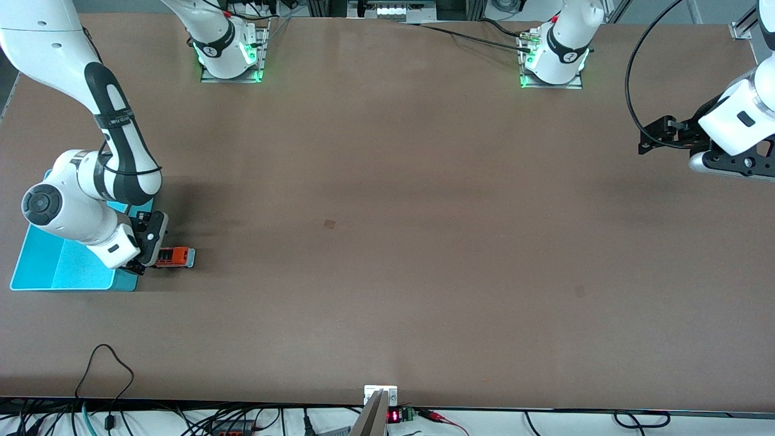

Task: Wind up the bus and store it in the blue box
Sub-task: 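Close the right gripper on the orange bus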

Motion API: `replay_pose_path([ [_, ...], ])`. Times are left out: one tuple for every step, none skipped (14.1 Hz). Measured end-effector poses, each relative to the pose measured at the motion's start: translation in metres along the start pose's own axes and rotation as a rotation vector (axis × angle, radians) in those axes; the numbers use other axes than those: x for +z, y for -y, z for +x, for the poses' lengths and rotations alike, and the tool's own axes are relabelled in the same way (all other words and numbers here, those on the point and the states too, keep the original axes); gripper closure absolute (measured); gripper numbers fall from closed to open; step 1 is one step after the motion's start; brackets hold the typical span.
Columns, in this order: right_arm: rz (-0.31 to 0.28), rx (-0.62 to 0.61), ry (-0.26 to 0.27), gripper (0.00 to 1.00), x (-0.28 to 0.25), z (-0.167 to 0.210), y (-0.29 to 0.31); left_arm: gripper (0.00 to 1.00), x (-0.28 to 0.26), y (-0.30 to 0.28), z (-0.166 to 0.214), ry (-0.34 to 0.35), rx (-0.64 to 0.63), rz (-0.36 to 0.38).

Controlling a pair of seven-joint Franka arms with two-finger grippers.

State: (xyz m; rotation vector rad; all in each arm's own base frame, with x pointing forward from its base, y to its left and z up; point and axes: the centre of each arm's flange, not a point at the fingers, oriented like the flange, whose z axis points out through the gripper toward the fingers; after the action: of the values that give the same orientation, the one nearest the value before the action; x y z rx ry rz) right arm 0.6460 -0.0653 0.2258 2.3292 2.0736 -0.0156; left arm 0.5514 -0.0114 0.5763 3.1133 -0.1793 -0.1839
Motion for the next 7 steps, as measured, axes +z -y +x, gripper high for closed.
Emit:
replay_pose_path([
  [-0.006,0.000,0.000,0.00,0.004,0.000,-0.001,0.00,0.000,0.000,0.000,0.000,0.000,0.000],
  [-0.010,0.000,-0.001,0.00,0.007,-0.001,-0.001,0.00,0.000,0.000,0.000,0.000,0.000,0.000],
  [-0.013,0.000,-0.001,0.00,0.011,0.000,-0.001,0.00,0.000,0.000,0.000,0.000,0.000,0.000],
  [-0.016,-0.001,-0.002,0.00,0.014,0.000,-0.001,0.00,0.000,0.000,0.000,0.000,0.000,0.000],
  [-0.021,-0.002,-0.003,0.00,0.017,0.001,-0.002,0.00,0.000,0.000,0.000,0.000,0.000,0.000],
  [-0.025,-0.003,-0.003,0.00,0.020,0.001,-0.002,0.00,0.000,0.000,0.000,0.000,0.000,0.000],
  [-0.027,-0.004,-0.004,0.00,0.023,0.002,-0.002,0.00,0.000,0.000,0.000,0.000,0.000,0.000],
])
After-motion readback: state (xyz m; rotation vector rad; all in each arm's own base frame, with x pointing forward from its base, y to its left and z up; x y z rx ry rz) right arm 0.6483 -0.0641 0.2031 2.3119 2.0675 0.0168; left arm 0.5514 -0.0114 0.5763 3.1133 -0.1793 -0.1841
